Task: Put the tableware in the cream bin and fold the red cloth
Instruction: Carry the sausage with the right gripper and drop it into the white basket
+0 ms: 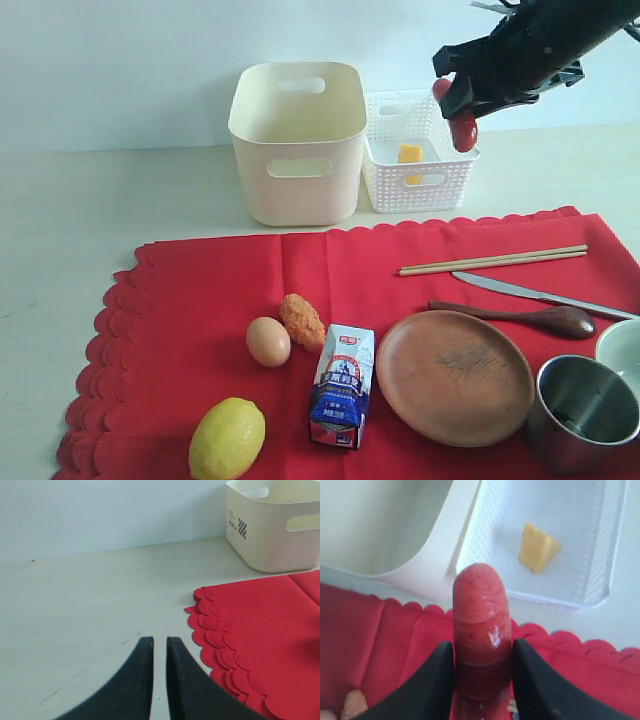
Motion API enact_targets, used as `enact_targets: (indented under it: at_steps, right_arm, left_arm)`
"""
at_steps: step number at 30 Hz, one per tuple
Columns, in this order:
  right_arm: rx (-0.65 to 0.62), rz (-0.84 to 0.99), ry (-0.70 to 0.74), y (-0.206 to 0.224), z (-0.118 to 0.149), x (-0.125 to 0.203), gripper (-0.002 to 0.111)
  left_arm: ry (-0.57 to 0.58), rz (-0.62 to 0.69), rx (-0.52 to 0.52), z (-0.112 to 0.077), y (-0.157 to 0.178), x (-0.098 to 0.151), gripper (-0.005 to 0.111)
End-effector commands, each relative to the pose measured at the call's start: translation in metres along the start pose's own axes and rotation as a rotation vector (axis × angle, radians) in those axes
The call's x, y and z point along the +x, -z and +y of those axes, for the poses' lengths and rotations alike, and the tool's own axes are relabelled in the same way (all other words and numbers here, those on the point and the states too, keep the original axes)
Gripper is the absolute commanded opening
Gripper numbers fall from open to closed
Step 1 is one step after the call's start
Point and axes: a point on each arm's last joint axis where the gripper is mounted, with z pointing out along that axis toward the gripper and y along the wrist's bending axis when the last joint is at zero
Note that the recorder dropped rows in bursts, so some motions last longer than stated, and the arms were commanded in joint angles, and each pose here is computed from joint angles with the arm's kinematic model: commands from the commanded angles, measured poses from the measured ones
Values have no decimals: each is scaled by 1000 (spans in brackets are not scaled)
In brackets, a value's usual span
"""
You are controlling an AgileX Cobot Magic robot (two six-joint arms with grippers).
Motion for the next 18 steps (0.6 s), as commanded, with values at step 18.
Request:
enact_targets:
  at_steps: [18]
  right_arm:
    - [68, -231, 78, -126, -61, -63, 0]
  left_arm:
    - [-10, -12, 3, 0, 0, -1, 12]
